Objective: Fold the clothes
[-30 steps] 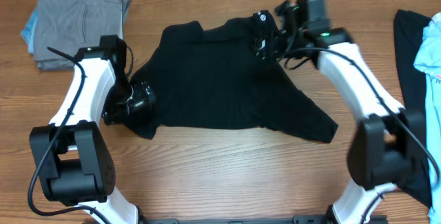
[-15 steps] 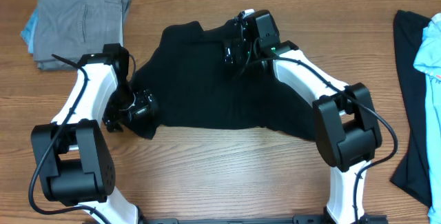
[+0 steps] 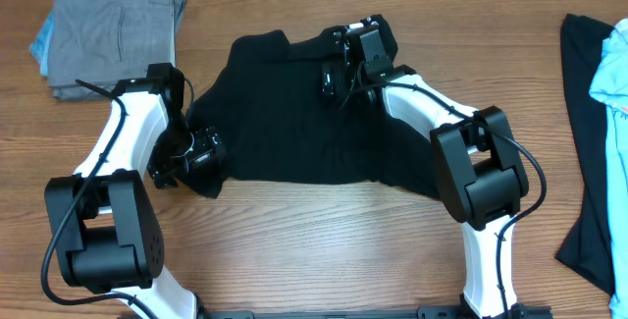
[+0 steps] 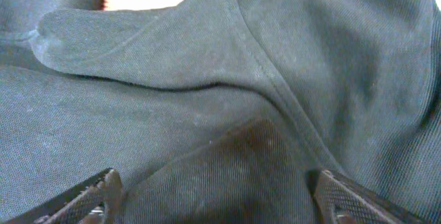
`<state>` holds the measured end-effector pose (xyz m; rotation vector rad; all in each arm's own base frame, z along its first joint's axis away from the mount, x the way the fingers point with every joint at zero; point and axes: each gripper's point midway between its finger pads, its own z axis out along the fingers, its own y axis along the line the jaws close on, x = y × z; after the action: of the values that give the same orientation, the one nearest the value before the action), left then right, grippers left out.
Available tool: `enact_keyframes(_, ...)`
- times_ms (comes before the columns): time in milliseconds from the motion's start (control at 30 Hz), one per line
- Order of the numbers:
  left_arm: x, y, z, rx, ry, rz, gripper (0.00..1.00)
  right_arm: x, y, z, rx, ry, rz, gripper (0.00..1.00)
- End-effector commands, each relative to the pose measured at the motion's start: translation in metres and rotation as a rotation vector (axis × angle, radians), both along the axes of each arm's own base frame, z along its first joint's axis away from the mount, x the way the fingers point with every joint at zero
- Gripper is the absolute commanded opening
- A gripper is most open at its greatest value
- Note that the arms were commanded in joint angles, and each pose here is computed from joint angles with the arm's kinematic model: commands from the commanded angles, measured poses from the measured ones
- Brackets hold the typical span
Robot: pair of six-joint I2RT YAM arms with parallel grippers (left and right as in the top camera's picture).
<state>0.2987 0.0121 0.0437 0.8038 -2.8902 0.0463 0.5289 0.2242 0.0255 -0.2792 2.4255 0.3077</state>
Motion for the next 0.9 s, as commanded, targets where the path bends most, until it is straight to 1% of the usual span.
enact_keyframes(0,0.000,-0.004,0.004,-0.012,-0.013,0.009,1.00,0.010,0.001,0.012,0.012,-0.039,-0.010,0.91)
enact_keyframes(300,0.001,-0.003,0.004,-0.012,-0.018,0.009,1.00,0.009,0.003,-0.005,0.003,-0.018,-0.007,0.88)
enact_keyframes(333,0.001,-0.003,0.004,-0.012,-0.020,0.009,1.00,0.009,0.003,-0.008,0.002,-0.015,-0.007,0.86)
enact_keyframes(533,0.004,-0.003,0.004,-0.011,-0.029,0.008,1.00,0.009,0.005,-0.014,0.001,-0.014,-0.004,0.83)
enact_keyframes(567,0.004,-0.003,0.004,-0.011,-0.030,0.008,1.00,0.010,0.005,-0.014,0.003,-0.017,-0.004,0.80)
enact_keyframes(600,0.004,-0.003,0.004,-0.011,-0.031,0.008,1.00,0.010,0.005,-0.013,0.004,-0.020,-0.004,0.75)
enact_keyframes(633,0.004,-0.003,0.004,-0.011,-0.031,0.008,1.00,0.010,0.005,-0.013,0.004,-0.020,-0.004,0.58)
enact_keyframes(667,0.004,-0.003,0.004,-0.011,-0.031,0.008,1.00,0.010,0.005,-0.013,0.004,-0.020,-0.004,0.43)
enact_keyframes(700,0.004,-0.003,0.004,-0.011,-0.031,0.008,1.00,0.010,0.005,-0.013,0.004,-0.019,-0.004,0.38)
enact_keyframes(867,0.004,-0.003,0.004,-0.010,-0.032,0.008,1.00,0.010,0.005,-0.014,0.003,-0.017,-0.004,0.38)
